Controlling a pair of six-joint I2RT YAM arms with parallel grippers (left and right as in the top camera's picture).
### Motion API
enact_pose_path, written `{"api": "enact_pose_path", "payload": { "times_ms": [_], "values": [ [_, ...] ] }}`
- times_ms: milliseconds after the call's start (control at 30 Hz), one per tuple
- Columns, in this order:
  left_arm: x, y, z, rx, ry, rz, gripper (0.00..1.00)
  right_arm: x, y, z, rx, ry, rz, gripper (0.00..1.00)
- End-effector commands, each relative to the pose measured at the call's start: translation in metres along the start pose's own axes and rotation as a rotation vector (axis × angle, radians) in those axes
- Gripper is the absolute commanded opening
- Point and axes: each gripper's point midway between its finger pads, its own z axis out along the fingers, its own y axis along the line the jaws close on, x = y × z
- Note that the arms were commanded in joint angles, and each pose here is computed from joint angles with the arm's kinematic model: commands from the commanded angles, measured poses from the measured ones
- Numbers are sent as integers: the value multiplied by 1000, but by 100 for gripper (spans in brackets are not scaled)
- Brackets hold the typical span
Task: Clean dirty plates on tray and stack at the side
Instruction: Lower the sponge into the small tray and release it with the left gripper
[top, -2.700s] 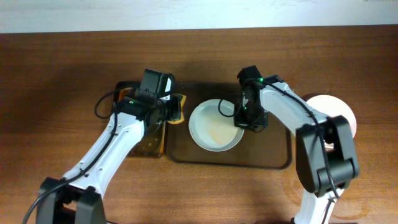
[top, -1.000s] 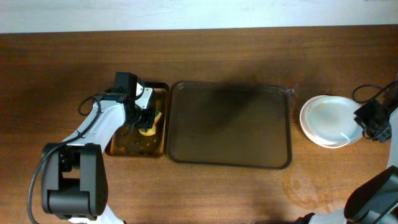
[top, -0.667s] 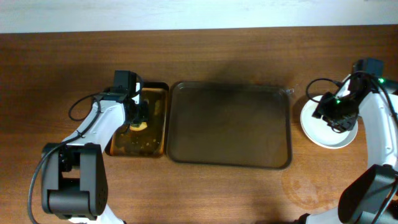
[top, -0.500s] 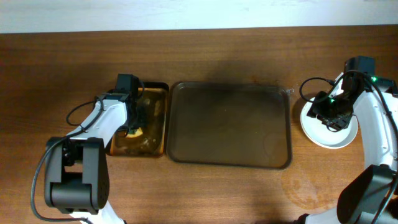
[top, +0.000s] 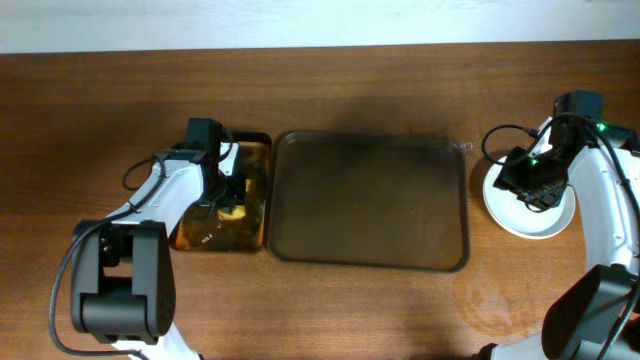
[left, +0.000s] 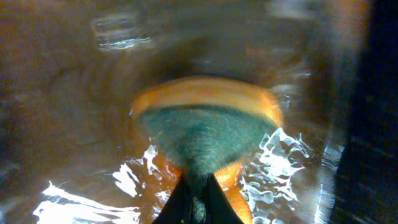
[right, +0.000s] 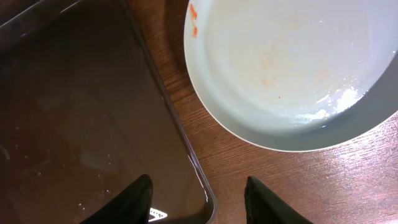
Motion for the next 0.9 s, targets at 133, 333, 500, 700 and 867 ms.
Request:
{"api": "enact_pose_path", "payload": {
  "times_ms": [133,333,500,700,867],
  "values": [
    [8,2,1,3,33,-17,0,7,17,5,-54,30,-123,49],
    [-36,-2,-104,4,-278,-24,100,15,69,-9,-100,-46,-325,54],
    [4,1,-121,-6,-174,-110,100,37,92,-46,-92,-134,-456,98],
    [42,2,-126,-18,-84,-115,100,72,100,-72,-90,-235,-505,98],
    [57,0,-171,-5,-362,-52,100,117,70,-79,-161,-421,-519,98]
  ]
}}
